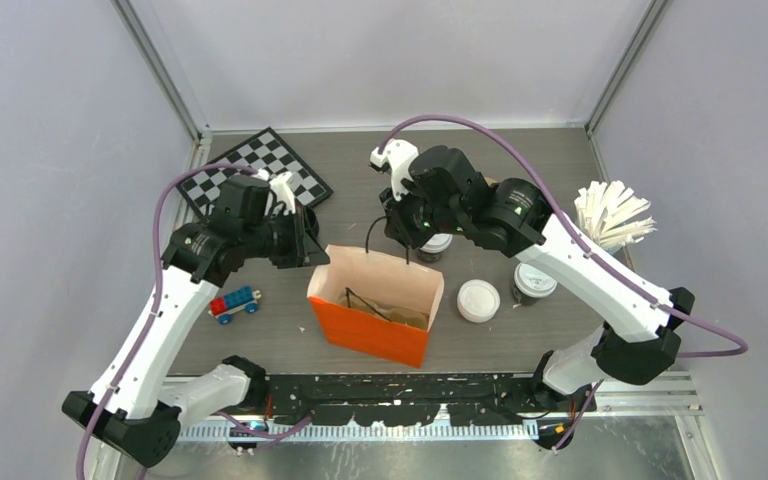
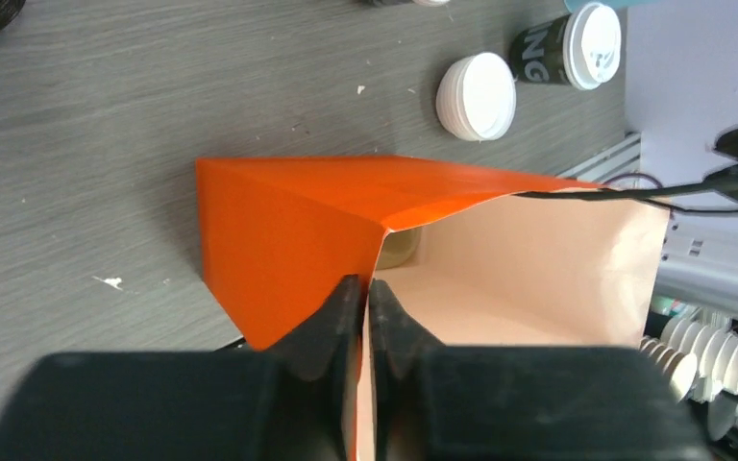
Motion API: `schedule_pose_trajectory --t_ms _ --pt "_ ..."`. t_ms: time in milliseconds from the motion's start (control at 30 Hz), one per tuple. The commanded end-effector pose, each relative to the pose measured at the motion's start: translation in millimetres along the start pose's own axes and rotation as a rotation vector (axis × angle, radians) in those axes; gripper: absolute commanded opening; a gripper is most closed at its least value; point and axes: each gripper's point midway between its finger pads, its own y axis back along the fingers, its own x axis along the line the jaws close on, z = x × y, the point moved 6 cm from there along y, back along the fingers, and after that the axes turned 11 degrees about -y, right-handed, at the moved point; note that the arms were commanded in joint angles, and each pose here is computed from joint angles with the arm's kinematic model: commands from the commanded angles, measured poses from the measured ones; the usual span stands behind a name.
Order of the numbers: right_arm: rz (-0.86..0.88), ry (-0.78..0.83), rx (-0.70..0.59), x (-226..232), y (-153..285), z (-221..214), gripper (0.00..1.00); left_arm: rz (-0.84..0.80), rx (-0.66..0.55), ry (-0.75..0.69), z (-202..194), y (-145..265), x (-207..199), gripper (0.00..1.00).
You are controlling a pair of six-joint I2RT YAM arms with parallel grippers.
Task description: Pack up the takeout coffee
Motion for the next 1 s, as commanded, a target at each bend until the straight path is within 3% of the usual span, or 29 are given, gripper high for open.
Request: schedule_pose_trajectory --t_ms 0,100,200,300,333,467,633,667,867,967 --pt "0.047 0.042 -0.105 9 13 30 0.16 0.019 -0.08 -0.081 23 -5 -1 0.02" --pt "0.036 0.04 -0.134 8 17 37 0.08 0.05 -0.122 -0.126 39 -5 0 0.0" --pt "0.017 0.038 -0.107 3 9 28 0.07 0.067 -0.105 -0.132 43 -14 4 0.02" --pt "0.002 0.025 -0.098 0 4 23 0.07 0.063 -0.081 -0.136 42 -20 5 0.17" --pt "-0.001 0.019 -0.103 0 4 24 0.08 0.065 -0.084 -0.141 44 -19 5 0.27" --pt "-0.055 -0.034 -0.14 -4 3 30 0.31 0.111 -0.087 -0.154 50 -10 5 0.54" --pt "-0.067 -0.112 -0.185 -4 22 36 0.79 0.144 -0.006 -0.106 45 5 1 0.64" --pt "-0.074 -0.13 -0.197 -5 27 36 0.84 0.13 0.008 -0.099 42 5 0 0.66" --pt "-0.14 -0.246 -0.265 -19 66 31 0.87 0.123 0.02 -0.062 26 3 4 0.71" --pt "-0.197 -0.315 -0.254 -35 74 26 0.87 0.121 0.014 -0.055 24 1 5 0.81"
